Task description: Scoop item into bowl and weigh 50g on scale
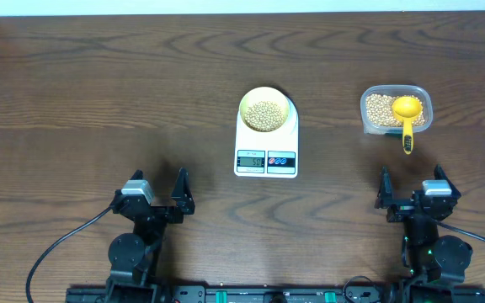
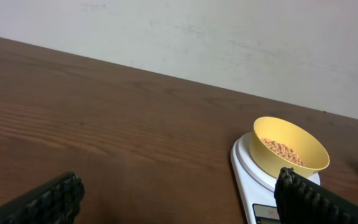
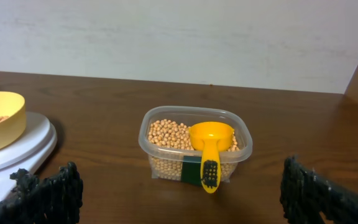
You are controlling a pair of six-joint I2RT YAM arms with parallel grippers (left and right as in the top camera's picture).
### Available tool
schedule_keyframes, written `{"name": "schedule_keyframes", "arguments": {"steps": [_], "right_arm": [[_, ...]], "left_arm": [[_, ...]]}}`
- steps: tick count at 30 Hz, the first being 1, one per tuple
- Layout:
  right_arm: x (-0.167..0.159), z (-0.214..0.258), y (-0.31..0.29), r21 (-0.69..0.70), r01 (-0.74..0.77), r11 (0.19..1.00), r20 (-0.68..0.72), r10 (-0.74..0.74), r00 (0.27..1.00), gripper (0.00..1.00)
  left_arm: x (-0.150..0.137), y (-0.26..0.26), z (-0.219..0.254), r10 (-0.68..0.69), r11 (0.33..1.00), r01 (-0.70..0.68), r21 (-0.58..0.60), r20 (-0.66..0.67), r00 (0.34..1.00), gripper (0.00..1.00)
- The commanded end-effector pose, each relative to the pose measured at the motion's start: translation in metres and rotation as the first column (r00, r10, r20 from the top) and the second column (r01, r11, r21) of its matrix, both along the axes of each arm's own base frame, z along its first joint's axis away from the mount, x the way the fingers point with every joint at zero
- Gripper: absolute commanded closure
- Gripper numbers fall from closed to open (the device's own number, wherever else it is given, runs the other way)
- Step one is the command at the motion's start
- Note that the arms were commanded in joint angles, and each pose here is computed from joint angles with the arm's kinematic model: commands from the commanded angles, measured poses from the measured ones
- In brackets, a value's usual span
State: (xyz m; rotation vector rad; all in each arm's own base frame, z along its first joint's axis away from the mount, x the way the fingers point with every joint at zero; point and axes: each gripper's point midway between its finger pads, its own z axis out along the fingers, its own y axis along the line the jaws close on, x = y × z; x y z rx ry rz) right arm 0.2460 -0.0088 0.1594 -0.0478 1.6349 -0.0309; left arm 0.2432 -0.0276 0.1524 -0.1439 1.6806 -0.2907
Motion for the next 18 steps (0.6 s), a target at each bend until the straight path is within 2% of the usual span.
{"name": "schedule_keyframes", "arguments": {"steps": [1,18], "right_arm": [[-0.0004,0.0,0.0009,0.01,-0.007,1.0,0.002,0.007,1.0,0.01],[-0.0004,0.0,0.0009,0.01,-0.007,1.0,0.002,0.007,1.0,0.01]], "left_arm": [[-0.0004,0.0066,-0.0166,0.036,0.999,-0.036,0.005,-0.05,0.998,0.0],[-0.0004,0.0066,-0.0167,0.036,0.999,-0.036,0.005,-0.05,0.998,0.0]]}}
